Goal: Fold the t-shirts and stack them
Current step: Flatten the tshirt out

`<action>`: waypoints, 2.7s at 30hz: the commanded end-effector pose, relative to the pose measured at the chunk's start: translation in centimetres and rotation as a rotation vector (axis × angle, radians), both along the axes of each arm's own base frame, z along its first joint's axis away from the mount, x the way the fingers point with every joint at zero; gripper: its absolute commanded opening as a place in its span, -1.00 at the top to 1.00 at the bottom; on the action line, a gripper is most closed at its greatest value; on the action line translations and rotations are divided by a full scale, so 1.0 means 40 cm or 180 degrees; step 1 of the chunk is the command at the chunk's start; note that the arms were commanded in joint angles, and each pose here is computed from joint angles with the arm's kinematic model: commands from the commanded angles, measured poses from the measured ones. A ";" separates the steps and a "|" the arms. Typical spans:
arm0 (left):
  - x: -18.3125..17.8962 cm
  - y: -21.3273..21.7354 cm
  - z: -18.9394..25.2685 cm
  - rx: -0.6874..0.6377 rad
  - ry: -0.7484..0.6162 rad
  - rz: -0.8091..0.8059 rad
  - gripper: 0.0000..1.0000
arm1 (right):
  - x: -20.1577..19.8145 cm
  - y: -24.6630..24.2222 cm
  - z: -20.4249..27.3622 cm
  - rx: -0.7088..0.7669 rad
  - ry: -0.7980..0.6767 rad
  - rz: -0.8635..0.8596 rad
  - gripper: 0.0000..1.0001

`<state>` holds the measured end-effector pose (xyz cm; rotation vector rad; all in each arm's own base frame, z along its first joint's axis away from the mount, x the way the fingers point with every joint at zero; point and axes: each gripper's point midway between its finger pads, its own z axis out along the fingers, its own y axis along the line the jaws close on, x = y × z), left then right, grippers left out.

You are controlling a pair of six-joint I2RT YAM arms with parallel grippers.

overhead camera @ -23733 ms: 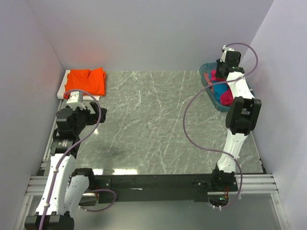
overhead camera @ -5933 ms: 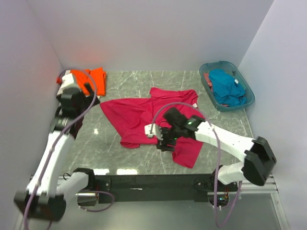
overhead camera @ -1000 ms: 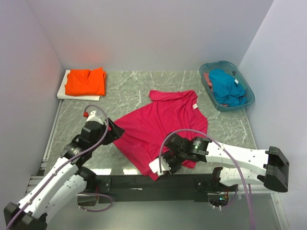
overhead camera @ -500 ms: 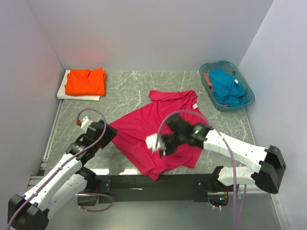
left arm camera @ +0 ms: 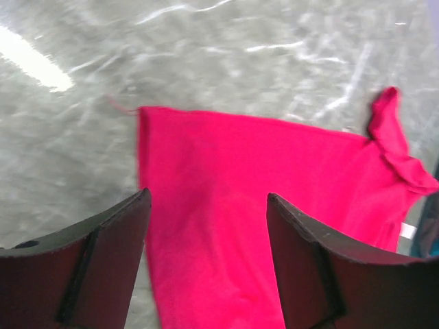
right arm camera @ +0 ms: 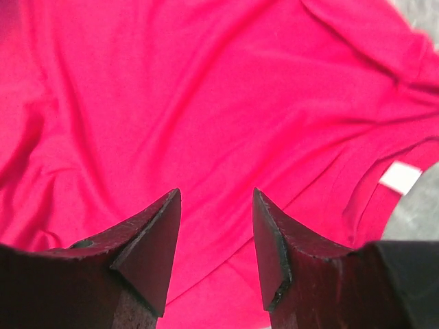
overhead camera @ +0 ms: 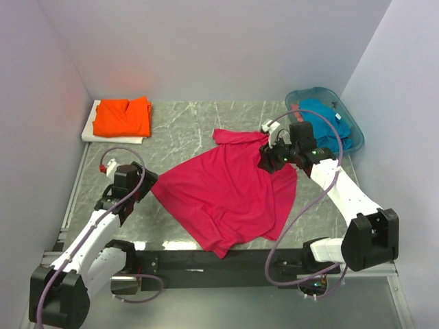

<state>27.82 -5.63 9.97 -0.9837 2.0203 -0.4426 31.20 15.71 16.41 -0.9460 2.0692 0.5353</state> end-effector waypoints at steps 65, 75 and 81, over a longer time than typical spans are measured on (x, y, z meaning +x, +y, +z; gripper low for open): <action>0.063 0.082 0.325 0.1708 -0.0737 -0.0986 -0.76 | 0.476 0.175 -0.266 -0.2297 -0.0405 0.0658 0.19; 0.064 0.082 0.322 0.1703 -0.0728 -0.0986 -0.75 | 0.472 0.176 -0.308 -0.2368 -0.0324 0.0713 0.19; 0.066 0.081 0.319 0.1702 -0.0716 -0.1001 -0.76 | 0.484 0.176 -0.323 -0.2396 -0.0315 0.0704 0.21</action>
